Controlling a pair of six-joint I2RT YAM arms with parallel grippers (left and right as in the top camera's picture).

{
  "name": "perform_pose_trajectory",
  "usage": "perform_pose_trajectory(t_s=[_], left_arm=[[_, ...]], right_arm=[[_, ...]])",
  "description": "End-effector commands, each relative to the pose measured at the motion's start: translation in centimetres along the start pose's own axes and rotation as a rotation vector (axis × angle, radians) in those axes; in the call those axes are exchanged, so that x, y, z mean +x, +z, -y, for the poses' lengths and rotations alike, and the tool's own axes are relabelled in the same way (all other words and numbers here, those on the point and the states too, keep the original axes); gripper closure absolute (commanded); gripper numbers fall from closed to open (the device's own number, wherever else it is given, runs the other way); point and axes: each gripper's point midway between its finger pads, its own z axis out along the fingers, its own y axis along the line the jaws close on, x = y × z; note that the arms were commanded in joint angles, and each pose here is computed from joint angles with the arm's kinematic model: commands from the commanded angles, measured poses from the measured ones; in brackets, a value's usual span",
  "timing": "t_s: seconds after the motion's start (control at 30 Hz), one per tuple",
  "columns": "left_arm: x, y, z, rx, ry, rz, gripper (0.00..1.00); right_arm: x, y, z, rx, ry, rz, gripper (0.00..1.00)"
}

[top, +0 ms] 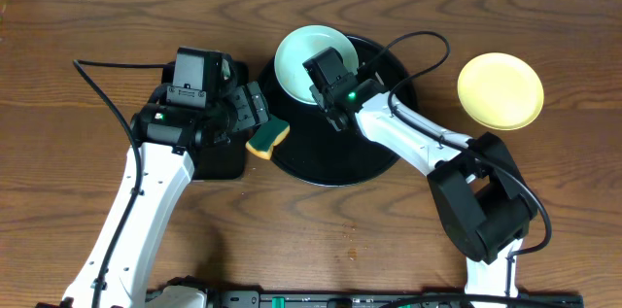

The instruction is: Clean dirty plates on tray and stack at the side

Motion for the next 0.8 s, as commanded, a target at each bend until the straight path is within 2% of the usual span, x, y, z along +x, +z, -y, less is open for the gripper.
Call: perform_pose_trajectory(t_s=[0.0,0.1,0.37,0.53,0.77], left_arm=[[-0.5,-0.3,0.0,-0.006,0.001,0.017,0.10],[-0.5,-0.3,0.0,-0.006,0.001,0.017,0.10],[-0.5,-0.3,-0.1,-0.006,0.001,0.017,0.10],[-0.5,-0.3,0.0,-0.006,0.001,0.017,0.10],[-0.5,-0.3,0.0,-0.006,0.001,0.017,0.10]], right_arm=[[-0.3,0.9,0.6,0.023,0.037,0.028,0.76],[-0.2,1.4,1.1,0.037,0.047,0.028,0.77],[-0.3,2.0,0.7,0.015,0.069,0.037,0.86],[-0.4,2.0,0.8,0.020,0.068,0.039,0.97],[-0.4,2.0,1.0,0.031,0.059,0.039,0.98]])
